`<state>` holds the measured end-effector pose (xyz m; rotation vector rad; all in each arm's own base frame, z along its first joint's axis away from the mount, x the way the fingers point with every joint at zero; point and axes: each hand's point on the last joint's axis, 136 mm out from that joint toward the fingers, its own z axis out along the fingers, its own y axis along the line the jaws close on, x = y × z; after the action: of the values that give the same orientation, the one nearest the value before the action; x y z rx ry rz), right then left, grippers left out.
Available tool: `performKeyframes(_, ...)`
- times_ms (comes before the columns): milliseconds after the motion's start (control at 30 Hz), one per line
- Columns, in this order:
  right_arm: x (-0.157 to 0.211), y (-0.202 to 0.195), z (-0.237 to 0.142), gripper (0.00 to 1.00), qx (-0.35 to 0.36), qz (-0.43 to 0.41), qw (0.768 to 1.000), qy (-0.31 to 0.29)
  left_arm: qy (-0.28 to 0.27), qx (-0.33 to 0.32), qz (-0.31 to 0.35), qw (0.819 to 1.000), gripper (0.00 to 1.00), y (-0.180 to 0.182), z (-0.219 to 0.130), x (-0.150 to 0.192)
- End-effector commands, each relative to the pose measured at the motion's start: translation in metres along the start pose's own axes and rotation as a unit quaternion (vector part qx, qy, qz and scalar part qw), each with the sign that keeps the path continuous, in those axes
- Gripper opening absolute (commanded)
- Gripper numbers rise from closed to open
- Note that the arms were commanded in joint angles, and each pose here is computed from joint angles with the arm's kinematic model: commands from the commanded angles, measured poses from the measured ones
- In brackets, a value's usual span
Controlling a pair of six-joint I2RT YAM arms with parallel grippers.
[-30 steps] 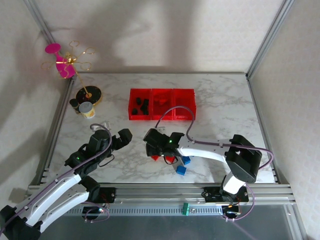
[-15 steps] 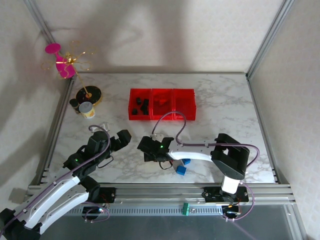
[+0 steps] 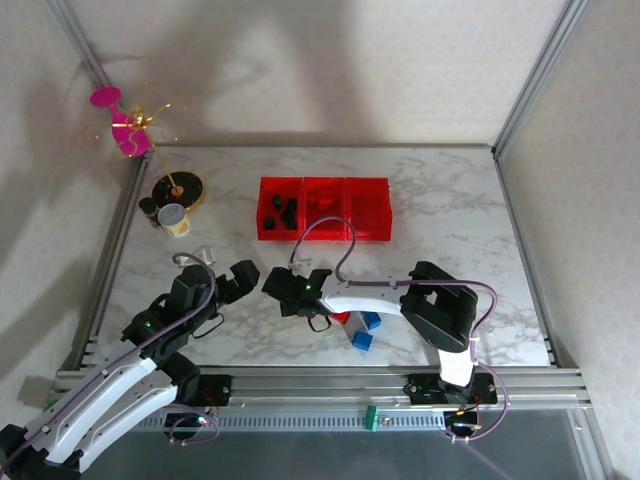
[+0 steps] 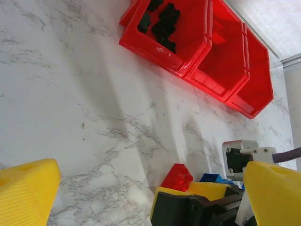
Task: Sort the legos into containers by color
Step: Pick up the lego from the bottom-center of the table.
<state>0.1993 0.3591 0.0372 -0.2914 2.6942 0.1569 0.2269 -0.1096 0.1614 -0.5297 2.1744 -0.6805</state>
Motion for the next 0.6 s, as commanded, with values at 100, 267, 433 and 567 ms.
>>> performKeyframes(100,0.006,-0.018,-0.004,0.74,0.041,0.003,0.999,0.0,-0.009,-0.011,-0.007,1.0,1.0,0.003,-0.003,-0.005)
performKeyframes(267,0.004,-0.019,0.002,0.78,0.046,0.015,0.999,0.002,-0.012,-0.012,-0.004,1.0,1.0,0.002,-0.003,-0.007)
performKeyframes(433,-0.003,-0.009,0.014,0.7,0.021,0.022,1.0,0.0,-0.009,-0.015,-0.002,1.0,1.0,0.004,-0.002,-0.005)
performKeyframes(567,-0.005,-0.007,0.021,0.59,0.024,0.016,1.0,0.001,-0.009,-0.014,-0.002,1.0,1.0,0.004,-0.002,-0.005)
